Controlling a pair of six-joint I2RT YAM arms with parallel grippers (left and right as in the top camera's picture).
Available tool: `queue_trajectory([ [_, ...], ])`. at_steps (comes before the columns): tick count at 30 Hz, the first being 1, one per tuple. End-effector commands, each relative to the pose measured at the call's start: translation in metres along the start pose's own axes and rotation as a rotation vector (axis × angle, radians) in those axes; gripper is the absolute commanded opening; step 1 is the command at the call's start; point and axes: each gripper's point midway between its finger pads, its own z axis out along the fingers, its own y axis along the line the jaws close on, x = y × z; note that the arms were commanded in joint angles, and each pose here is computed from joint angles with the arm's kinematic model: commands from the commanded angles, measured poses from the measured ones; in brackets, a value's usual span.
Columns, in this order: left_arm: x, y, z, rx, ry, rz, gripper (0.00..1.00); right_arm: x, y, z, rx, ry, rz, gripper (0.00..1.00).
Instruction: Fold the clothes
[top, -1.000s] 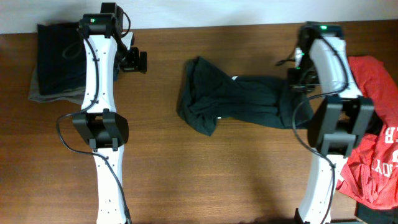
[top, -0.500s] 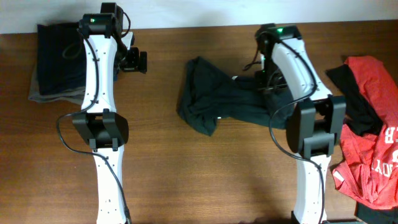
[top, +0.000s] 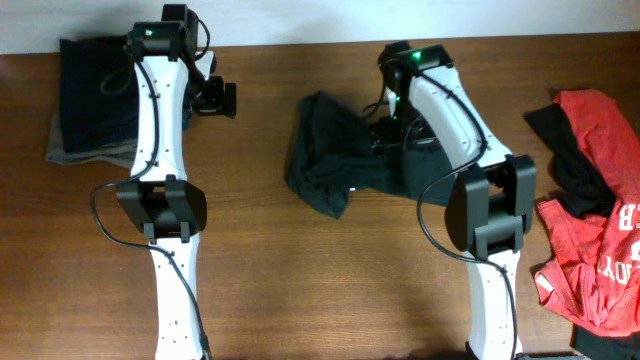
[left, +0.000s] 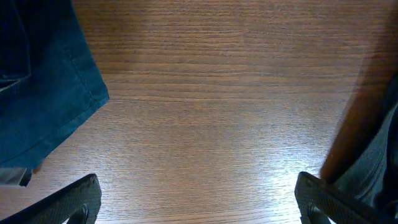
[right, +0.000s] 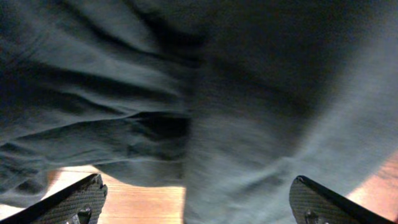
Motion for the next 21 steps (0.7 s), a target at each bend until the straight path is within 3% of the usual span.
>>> queue_trajectory([
  [1, -0.003, 0.002, -0.016, -0.007, -0.036, -0.001, 0.99, -0.012, -0.03, -0.016, -0.02, -0.037, 0.111, 1.0],
  [2, -0.003, 0.002, -0.016, -0.007, -0.036, -0.001, 0.99, -0.012, -0.035, -0.018, -0.027, -0.037, 0.123, 1.0],
  [5, -0.003, 0.002, -0.016, -0.007, -0.037, -0.001, 0.99, -0.007, -0.043, -0.02, -0.127, -0.004, 0.114, 0.81],
  [7, -0.003, 0.002, -0.016, -0.007, -0.037, -0.001, 0.99, -0.004, -0.039, -0.017, -0.199, 0.013, 0.084, 0.58],
  [9, -0.003, 0.002, -0.016, -0.007, -0.038, -0.001, 0.99, -0.001, -0.041, -0.01, -0.228, 0.033, 0.084, 0.2],
  [11, -0.003, 0.002, -0.016, -0.007, -0.038, -0.001, 0.99, 0.001, -0.038, 0.0, -0.245, 0.048, 0.086, 0.06],
  [17, -0.004, 0.002, -0.016, -0.007, -0.04, -0.001, 0.99, 0.001, 0.005, 0.03, -0.458, 0.055, 0.02, 0.04],
  [21, -0.004, 0.002, -0.016, -0.007, -0.04, -0.001, 0.99, -0.008, 0.012, 0.058, -0.481, 0.007, 0.01, 0.04],
])
